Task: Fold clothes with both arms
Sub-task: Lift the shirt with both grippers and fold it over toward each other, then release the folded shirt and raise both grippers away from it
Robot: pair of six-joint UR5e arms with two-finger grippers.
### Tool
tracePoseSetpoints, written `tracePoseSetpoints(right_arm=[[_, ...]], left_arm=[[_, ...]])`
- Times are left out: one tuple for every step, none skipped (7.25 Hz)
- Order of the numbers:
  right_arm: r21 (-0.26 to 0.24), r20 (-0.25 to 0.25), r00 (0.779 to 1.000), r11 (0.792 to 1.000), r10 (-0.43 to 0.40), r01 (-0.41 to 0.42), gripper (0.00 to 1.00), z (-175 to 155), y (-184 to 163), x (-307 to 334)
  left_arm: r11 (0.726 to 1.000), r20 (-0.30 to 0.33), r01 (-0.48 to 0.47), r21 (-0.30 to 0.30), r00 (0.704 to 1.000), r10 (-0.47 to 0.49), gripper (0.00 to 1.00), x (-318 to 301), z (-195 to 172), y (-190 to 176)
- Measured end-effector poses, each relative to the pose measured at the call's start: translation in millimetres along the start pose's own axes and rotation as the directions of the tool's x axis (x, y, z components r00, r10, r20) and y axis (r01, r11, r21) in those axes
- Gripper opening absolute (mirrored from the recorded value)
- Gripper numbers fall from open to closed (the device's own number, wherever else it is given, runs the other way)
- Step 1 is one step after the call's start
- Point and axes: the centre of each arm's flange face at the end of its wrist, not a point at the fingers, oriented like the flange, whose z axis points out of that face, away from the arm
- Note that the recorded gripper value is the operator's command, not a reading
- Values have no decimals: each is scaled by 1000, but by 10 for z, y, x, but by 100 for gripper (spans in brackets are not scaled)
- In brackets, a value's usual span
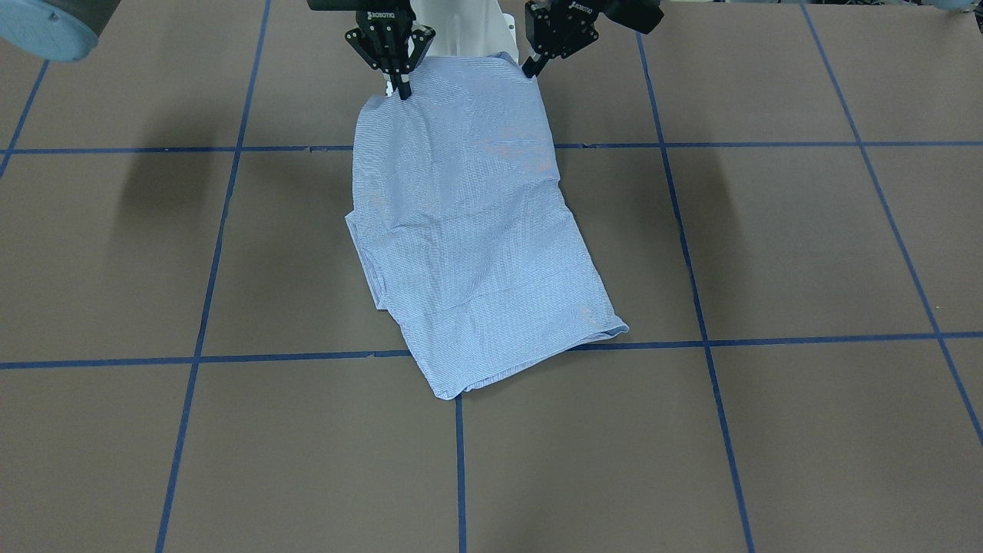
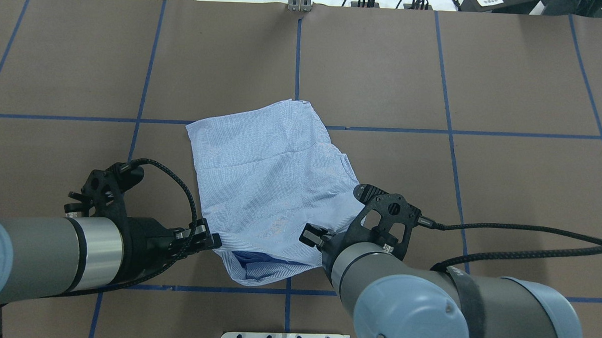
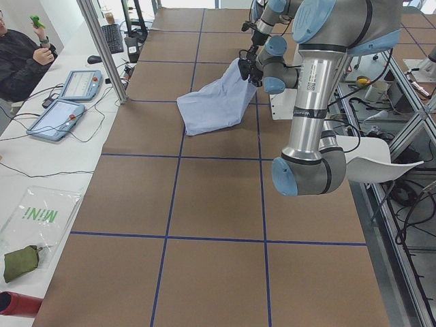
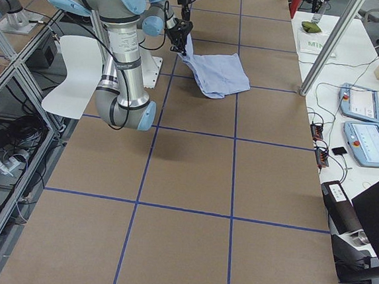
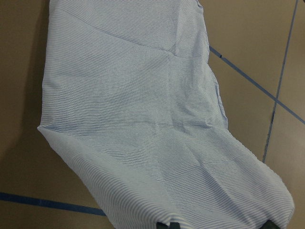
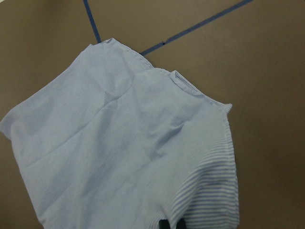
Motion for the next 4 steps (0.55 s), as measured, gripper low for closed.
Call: tracePoseSetpoints(right_arm=[[36,-11,1000,999,0,0,0,138,-130,-189],[74,-18,1000,997,-2,4,0,314,-305,-402],[111,-19,1000,994,-9,11,0,558,-501,-573],[142,-15,1000,990,-13,15,0,878,-687,-730]], left_arm=[[999,12,-25,33,1000,25,0,29,118,-146],[996,28,-52,76,998,50,0,72,263,-354],[989,53,-81,127,996,75,0,99,391,-632],[976,88,-121,179,990,106,0,96,485,-959]])
